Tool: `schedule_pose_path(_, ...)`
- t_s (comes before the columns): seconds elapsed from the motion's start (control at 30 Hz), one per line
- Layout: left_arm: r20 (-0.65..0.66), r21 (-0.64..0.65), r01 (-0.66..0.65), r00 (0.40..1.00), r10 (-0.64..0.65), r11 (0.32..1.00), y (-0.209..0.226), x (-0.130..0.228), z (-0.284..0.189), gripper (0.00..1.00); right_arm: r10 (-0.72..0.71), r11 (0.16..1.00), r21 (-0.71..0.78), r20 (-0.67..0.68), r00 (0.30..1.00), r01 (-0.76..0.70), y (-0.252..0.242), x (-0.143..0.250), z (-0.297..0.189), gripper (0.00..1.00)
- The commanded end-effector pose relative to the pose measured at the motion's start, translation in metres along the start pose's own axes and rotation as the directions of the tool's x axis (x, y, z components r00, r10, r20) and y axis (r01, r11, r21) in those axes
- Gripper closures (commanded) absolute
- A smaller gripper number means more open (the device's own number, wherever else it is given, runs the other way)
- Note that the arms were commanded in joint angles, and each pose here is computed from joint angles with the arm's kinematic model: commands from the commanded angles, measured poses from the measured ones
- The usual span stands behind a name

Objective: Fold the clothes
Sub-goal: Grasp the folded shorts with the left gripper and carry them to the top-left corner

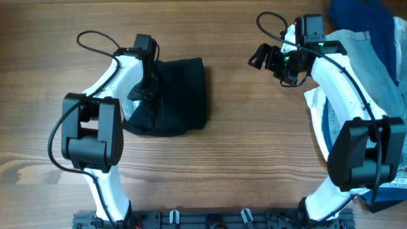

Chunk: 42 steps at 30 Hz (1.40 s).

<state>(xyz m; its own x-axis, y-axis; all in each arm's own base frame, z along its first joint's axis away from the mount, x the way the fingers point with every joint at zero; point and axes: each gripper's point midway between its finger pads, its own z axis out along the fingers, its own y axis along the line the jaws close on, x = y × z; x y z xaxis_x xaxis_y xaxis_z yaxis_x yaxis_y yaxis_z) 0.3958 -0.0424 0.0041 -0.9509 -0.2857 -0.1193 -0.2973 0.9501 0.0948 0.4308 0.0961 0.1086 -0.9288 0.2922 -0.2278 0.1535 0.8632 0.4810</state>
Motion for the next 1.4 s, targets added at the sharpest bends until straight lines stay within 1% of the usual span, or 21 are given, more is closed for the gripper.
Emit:
schedule_pose_path(0.0,-0.089,0.032,0.134,0.987,-0.131,0.990,-0.005,0.013,0.051,0.96,-0.027,1.000,0.008,0.028,0.999,0.027,0.004,-0.007,-0.006,0.00)
schedule_pose_path(0.03,-0.081,0.052,0.155,0.985,-0.151,0.987,-0.007,0.009,0.052,0.96,-0.027,1.000,0.008,0.028,0.999,0.027,0.004,-0.007,-0.006,0.01)
schedule_pose_path(0.13,-0.049,0.137,0.281,0.960,-0.276,0.950,-0.009,-0.015,0.053,0.96,-0.027,1.000,0.007,0.028,0.999,0.027,0.004,-0.007,-0.006,0.01)
schedule_pose_path(0.23,-0.027,0.206,0.429,0.901,-0.433,0.880,-0.001,-0.041,0.053,0.96,-0.027,1.000,0.008,0.028,0.999,0.027,0.004,-0.007,-0.006,0.01)
schedule_pose_path(0.3,-0.015,0.242,0.531,0.839,-0.544,0.812,0.008,-0.058,0.053,0.96,-0.027,1.000,0.008,0.027,0.999,0.027,0.004,-0.007,-0.006,0.00)
schedule_pose_path(0.37,-0.006,0.277,0.621,0.764,-0.645,0.733,0.019,-0.075,0.052,0.96,-0.026,1.000,0.008,0.025,0.999,0.025,0.004,-0.006,-0.006,0.01)
schedule_pose_path(0.4,-0.001,0.293,0.647,0.737,-0.676,0.704,0.023,-0.082,0.052,0.96,-0.025,1.000,0.009,0.025,0.999,0.025,0.004,-0.006,-0.006,0.01)
schedule_pose_path(0.5,0.026,0.358,0.719,0.630,-0.776,0.596,0.042,-0.109,0.048,0.96,-0.023,1.000,0.010,0.020,1.000,0.023,0.003,-0.005,-0.006,0.01)
schedule_pose_path(0.6,0.051,0.411,0.792,0.475,-0.878,0.452,0.069,-0.134,0.044,0.96,-0.020,1.000,0.013,0.012,1.000,0.020,0.003,-0.003,-0.006,0.01)
schedule_pose_path(0.67,0.071,0.441,0.838,0.324,-0.943,0.321,0.093,-0.149,0.041,0.96,-0.016,1.000,0.017,0.004,1.000,0.016,0.002,-0.001,-0.006,0.00)
schedule_pose_path(0.73,0.086,0.459,0.865,0.182,-0.980,0.201,0.115,-0.157,0.039,0.96,-0.014,1.000,0.020,-0.002,1.000,0.014,0.001,0.001,-0.006,0.01)
schedule_pose_path(0.77,0.092,0.463,0.872,0.127,-0.988,0.156,0.123,-0.158,0.039,0.96,-0.011,1.000,0.024,-0.005,1.000,0.011,0.000,0.001,-0.006,0.01)
schedule_pose_path(0.8,0.097,0.472,0.878,0.039,-0.994,0.081,0.135,-0.160,0.038,0.95,-0.008,1.000,0.030,-0.007,1.000,0.008,-0.001,0.002,-0.006,0.01)
schedule_pose_path(0.87,0.095,0.495,0.868,-0.099,-0.991,-0.039,0.153,-0.163,0.037,0.93,0.001,0.999,0.041,-0.010,1.000,-0.001,-0.003,0.003,-0.006,0.01)
schedule_pose_path(0.9,0.092,0.511,0.856,-0.150,-0.984,-0.082,0.161,-0.166,0.035,0.92,0.006,0.999,0.047,-0.010,1.000,-0.005,-0.004,0.004,-0.006,0.01)
schedule_pose_path(0.93,0.095,0.529,0.842,-0.182,-0.979,-0.106,0.168,-0.169,0.033,0.91,0.006,0.999,0.051,-0.011,1.000,-0.005,-0.005,0.004,-0.006,0.01)
schedule_pose_path(1.0,0.110,0.570,0.813,-0.222,-0.969,-0.122,0.181,-0.178,0.026,0.91,0.006,0.999,0.051,-0.011,1.000,-0.006,-0.005,0.004,-0.006,0.01)
schedule_pose_path(1.07,0.125,0.598,0.790,-0.257,-0.958,-0.134,0.193,-0.183,0.022,0.94,0.007,0.999,0.051,-0.011,1.000,-0.006,-0.005,0.004,-0.006,0.00)
schedule_pose_path(1.1,0.130,0.621,0.769,-0.288,-0.949,-0.148,0.202,-0.188,0.017,0.94,0.007,0.999,0.051,-0.011,1.000,-0.007,-0.005,0.004,-0.006,0.00)
schedule_pose_path(1.2,0.108,0.668,0.713,-0.377,-0.920,-0.214,0.223,-0.194,0.010,0.95,0.008,0.999,0.051,-0.011,1.000,-0.007,-0.005,0.004,-0.006,0.01)
schedule_pose_path(1.37,0.081,0.732,0.638,-0.430,-0.899,-0.239,0.249,-0.207,-0.003,0.94,0.009,0.999,0.049,-0.008,1.000,-0.009,-0.005,0.003,-0.006,0.01)
